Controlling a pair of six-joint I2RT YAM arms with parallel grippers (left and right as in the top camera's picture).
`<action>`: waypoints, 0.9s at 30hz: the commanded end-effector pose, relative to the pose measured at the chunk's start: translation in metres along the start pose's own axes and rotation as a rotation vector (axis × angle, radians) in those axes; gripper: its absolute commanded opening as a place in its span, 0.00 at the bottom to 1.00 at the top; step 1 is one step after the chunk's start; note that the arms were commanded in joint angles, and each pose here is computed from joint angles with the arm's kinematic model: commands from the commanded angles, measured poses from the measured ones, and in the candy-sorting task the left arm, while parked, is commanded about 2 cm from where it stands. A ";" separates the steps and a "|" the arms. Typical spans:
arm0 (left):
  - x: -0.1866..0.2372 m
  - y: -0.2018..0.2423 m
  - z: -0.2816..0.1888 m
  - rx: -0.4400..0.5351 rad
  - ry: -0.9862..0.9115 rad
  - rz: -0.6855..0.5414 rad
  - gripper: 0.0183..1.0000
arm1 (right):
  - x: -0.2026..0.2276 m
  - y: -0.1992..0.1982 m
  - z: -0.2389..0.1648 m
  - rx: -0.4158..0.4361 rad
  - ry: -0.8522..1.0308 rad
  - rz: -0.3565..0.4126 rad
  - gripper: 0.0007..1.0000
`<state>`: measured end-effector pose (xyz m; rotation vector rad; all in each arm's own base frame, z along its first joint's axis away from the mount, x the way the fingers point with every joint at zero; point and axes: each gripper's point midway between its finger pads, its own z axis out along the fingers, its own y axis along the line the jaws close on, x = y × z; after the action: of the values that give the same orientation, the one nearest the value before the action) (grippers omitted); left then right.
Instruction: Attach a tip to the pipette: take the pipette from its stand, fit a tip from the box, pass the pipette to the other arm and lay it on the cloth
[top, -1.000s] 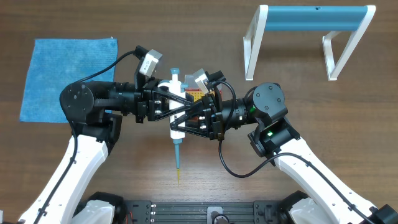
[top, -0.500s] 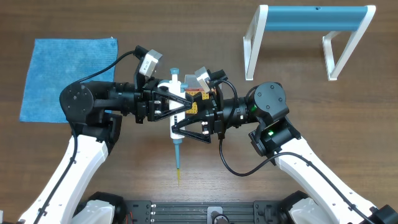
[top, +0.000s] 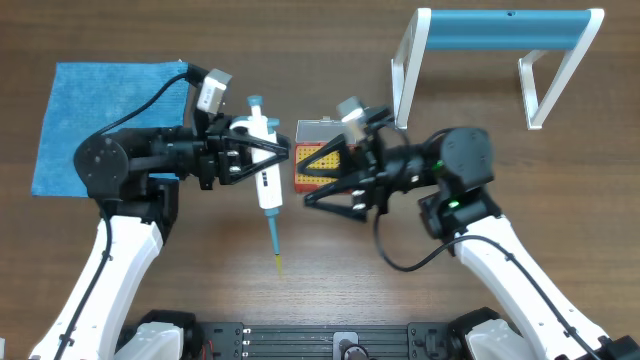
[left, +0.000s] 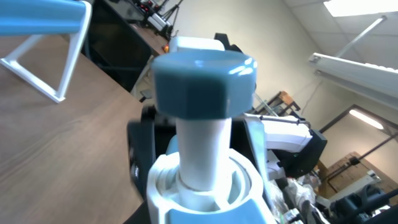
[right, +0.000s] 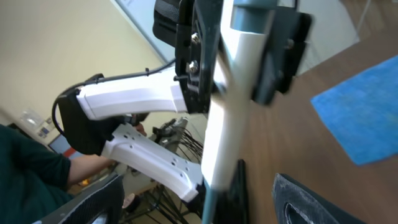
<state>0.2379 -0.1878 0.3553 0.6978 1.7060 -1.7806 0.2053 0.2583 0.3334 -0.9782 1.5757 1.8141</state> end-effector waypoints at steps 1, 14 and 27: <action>-0.010 0.004 -0.018 -0.046 -0.023 0.029 0.01 | -0.001 0.005 -0.032 0.004 0.048 -0.044 0.78; -0.058 0.032 -0.086 -0.260 -0.312 0.108 0.01 | -0.062 -0.075 -0.201 0.617 -0.363 -0.222 0.78; -0.056 0.148 -0.163 -0.779 -0.611 -0.137 0.01 | 0.027 -0.157 -0.340 1.553 -0.364 0.105 0.90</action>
<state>0.3675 -0.0432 0.2796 -0.3202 1.8251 -1.2838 0.3737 -0.0221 0.2024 0.2251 2.0189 0.7026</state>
